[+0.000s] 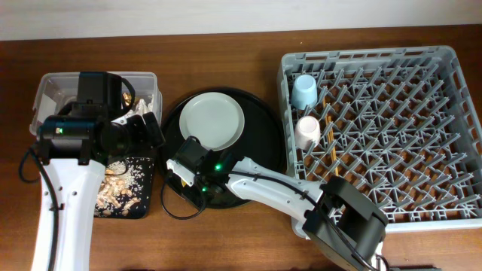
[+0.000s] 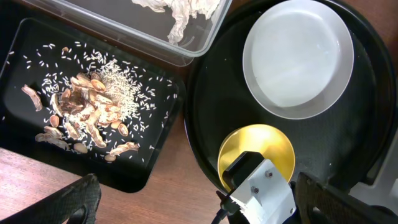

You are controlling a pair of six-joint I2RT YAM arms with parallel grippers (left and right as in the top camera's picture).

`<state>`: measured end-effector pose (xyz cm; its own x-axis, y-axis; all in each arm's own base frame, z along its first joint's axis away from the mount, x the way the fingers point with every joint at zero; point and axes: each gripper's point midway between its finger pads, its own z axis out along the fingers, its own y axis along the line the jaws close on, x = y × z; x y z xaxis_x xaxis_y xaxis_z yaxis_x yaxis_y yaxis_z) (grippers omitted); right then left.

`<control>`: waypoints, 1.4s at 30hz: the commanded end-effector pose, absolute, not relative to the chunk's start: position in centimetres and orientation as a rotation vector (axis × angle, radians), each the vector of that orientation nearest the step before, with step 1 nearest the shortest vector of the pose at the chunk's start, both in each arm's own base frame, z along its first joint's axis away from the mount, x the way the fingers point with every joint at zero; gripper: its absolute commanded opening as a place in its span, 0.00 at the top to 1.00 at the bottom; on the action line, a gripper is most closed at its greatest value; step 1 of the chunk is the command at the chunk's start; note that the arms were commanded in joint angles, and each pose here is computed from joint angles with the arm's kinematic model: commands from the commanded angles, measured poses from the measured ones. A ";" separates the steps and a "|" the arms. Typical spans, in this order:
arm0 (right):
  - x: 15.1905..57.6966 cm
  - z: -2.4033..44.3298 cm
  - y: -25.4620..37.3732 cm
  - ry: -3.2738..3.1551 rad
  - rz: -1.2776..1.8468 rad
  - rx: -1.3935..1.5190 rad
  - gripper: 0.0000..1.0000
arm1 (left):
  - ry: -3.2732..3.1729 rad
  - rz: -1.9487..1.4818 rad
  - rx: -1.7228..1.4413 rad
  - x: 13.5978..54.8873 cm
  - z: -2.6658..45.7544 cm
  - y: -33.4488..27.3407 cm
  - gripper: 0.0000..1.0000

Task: Sort waste into correct bins and load items into the dishwasher rack
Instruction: 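Move the right gripper to the yellow bowl rim and grasp it, then lift the yellow bowl into the rack's back edge with the right gripper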

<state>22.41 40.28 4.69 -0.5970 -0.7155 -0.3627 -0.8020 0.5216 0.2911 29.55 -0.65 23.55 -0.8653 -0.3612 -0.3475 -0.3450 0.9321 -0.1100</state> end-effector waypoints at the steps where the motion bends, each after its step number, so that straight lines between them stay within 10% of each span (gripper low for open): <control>1: 21.9 3.6 40.1 2.588 0.614 -1.304 0.75 | 2.711 -0.063 -0.519 29.7 23.8 -0.5 0.01; 18: 21.6 3.0 37.7 2.669 0.481 -1.305 0.92 | 2.711 -0.063 -0.519 29.7 23.8 -0.5 0.01; 29: 25.3 17.7 32.6 2.571 0.717 -1.033 0.96 | 2.711 -0.063 -0.519 29.7 23.8 -0.5 0.01; 39: 39.5 31.6 8.4 1.776 1.447 -0.558 0.96 | 2.711 -0.063 -0.519 29.7 23.8 -0.5 0.01; 42: 43.1 28.0 2.7 1.773 1.502 -0.391 0.96 | 2.711 -0.063 -0.519 29.7 23.8 -0.5 0.01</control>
<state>43.24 3.78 28.32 -0.6120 0.1785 -0.7705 -0.6649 0.4114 0.6234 29.56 -0.65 23.54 -0.8655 -0.3609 -0.3474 -0.3445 0.9323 -0.1102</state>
